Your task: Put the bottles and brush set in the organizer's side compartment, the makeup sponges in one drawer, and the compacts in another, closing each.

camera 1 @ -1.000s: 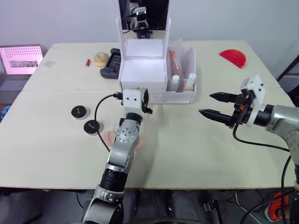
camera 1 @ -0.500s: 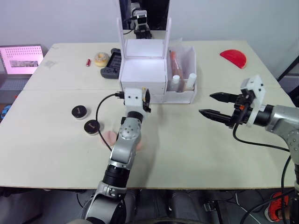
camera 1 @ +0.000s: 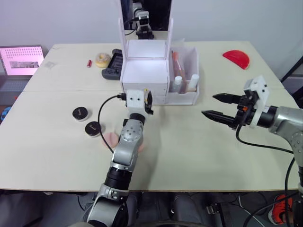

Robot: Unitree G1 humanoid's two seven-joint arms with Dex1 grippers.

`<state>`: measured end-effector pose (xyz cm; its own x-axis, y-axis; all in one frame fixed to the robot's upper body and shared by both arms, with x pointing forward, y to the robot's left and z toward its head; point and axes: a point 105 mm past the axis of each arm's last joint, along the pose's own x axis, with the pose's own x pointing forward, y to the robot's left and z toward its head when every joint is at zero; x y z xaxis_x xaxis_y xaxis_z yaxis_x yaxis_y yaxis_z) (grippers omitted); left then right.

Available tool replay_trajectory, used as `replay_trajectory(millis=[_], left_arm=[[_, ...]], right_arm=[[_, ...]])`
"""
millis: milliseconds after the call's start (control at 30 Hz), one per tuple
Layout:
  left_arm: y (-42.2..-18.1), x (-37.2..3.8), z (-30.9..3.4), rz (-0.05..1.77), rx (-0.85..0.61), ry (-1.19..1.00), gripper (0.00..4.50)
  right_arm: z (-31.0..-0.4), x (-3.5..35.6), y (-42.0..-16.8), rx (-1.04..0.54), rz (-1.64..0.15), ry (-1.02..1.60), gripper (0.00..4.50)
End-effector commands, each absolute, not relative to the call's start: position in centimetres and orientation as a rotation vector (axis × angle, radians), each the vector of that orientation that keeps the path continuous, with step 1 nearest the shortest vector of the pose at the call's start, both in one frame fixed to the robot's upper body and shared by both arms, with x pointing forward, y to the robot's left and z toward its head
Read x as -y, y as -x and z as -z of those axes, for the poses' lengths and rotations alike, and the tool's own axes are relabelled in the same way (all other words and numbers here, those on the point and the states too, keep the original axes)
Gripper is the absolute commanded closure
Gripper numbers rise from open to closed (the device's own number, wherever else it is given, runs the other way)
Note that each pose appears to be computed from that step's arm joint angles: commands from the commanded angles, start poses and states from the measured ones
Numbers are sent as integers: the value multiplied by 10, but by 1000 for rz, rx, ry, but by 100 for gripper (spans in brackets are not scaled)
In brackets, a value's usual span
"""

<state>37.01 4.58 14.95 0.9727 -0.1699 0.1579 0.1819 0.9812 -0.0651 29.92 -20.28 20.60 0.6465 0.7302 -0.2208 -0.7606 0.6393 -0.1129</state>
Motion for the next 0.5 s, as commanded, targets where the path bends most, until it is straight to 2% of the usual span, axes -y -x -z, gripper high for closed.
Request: replay_trajectory(millis=[33, 333, 500], left_arm=[[-368, -46, -162, 182, 195, 96, 422], [-363, -40, -164, 219, 203, 103, 422], [-331, -25, -158, 374, 232, 32, 422]], right_arm=[[-219, 202, -297, -105, -853, 234, 0], [-219, 202, -297, -105, -850, 236, 0], [-219, 202, -296, -107, -851, 239, 0]])
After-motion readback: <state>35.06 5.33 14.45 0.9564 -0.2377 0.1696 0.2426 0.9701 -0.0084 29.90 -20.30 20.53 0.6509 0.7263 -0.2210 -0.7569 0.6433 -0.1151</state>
